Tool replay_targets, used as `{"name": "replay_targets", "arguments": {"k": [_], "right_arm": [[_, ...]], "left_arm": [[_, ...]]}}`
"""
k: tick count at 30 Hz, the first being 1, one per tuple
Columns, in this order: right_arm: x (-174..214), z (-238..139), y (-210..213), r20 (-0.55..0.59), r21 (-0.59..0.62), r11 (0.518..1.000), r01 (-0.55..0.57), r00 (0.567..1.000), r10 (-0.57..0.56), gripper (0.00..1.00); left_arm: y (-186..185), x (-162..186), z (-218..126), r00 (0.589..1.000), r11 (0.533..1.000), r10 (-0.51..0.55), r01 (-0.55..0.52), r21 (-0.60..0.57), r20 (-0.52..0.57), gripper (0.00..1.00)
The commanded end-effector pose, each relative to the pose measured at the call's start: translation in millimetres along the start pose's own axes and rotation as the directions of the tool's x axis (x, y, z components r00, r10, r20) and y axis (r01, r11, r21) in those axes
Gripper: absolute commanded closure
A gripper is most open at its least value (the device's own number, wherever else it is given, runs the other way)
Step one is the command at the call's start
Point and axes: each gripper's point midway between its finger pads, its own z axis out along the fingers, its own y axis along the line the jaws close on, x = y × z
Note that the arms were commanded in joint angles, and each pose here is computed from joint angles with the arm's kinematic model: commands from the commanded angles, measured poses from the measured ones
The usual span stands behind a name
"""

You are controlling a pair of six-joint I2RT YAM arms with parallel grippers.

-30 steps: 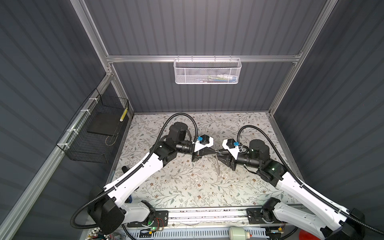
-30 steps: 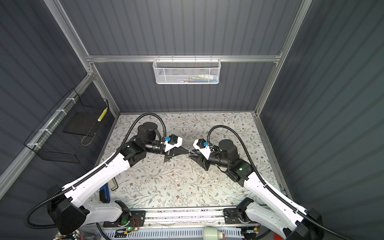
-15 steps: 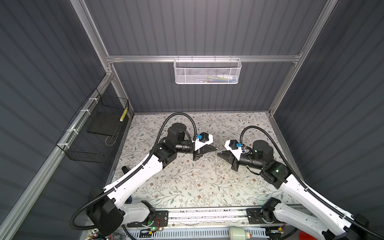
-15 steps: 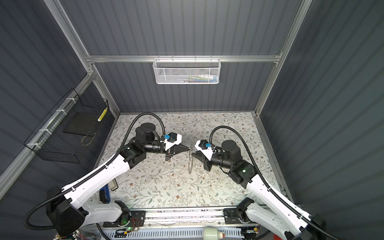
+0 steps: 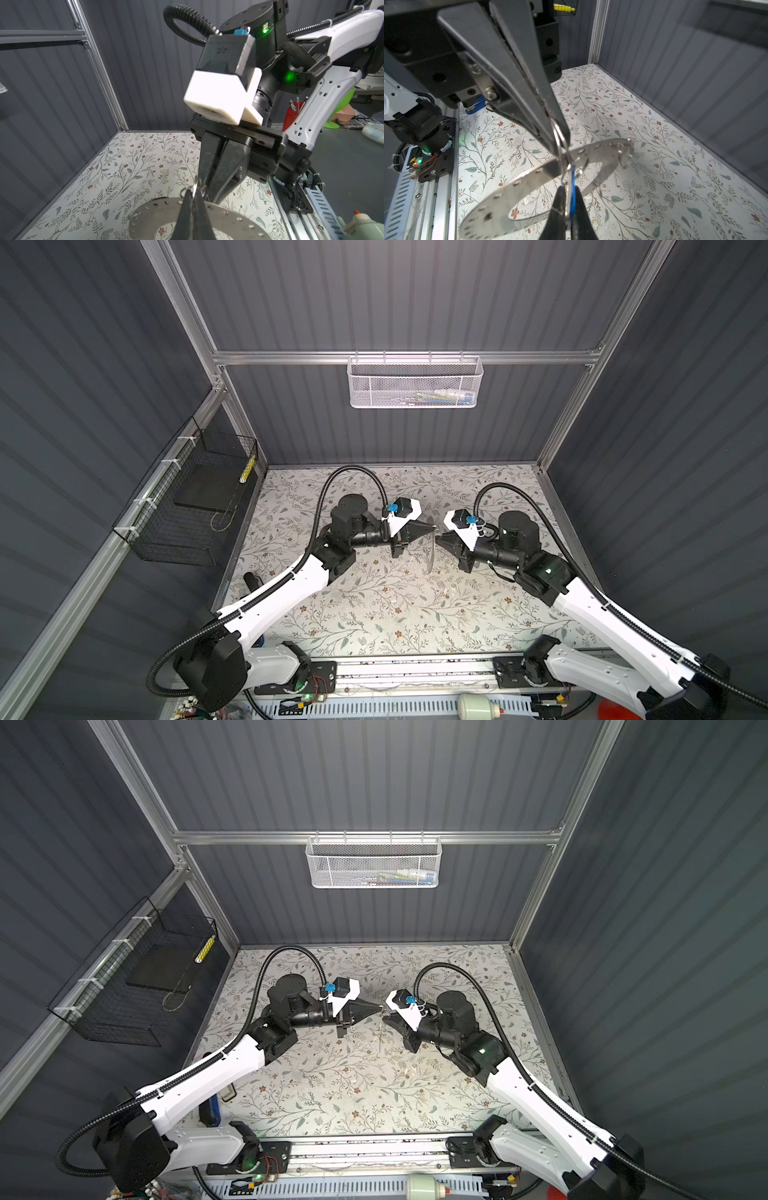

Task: Put the keys on the keyring

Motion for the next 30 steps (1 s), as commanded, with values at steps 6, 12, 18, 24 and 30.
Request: {"name": "replay_targets", "arguments": {"k": [6, 12, 18, 24, 30], "right_arm": [[-13, 8, -11, 0.014, 0.059, 0.998, -0.027, 1.0, 0.026, 1.0], [-17, 7, -17, 0.018, 0.107, 0.994, -0.028, 0.999, 0.026, 0.94], [3, -21, -13, -0.053, 0.149, 0.988, 0.043, 0.998, -0.035, 0.67], [-7, -57, 19, 0.024, 0.053, 0.992, 0.116, 0.993, -0.118, 0.59], [-25, -59, 34, 0.059, -0.047, 0.99, 0.133, 0.99, -0.131, 0.63]], "left_arm": [[23, -32, 1, 0.976, 0.994, 0.024, 0.001, -0.113, 0.217, 1.0], [23, -23, 2, 0.978, 0.993, 0.029, -0.004, -0.12, 0.208, 1.0], [5, -17, -1, 0.991, 0.999, 0.039, -0.04, 0.001, 0.131, 1.0], [-12, -12, -13, 0.996, 0.989, 0.04, -0.051, 0.14, 0.083, 1.0], [-30, -10, -15, 0.998, 0.961, 0.045, -0.056, 0.269, 0.048, 1.0]]}}
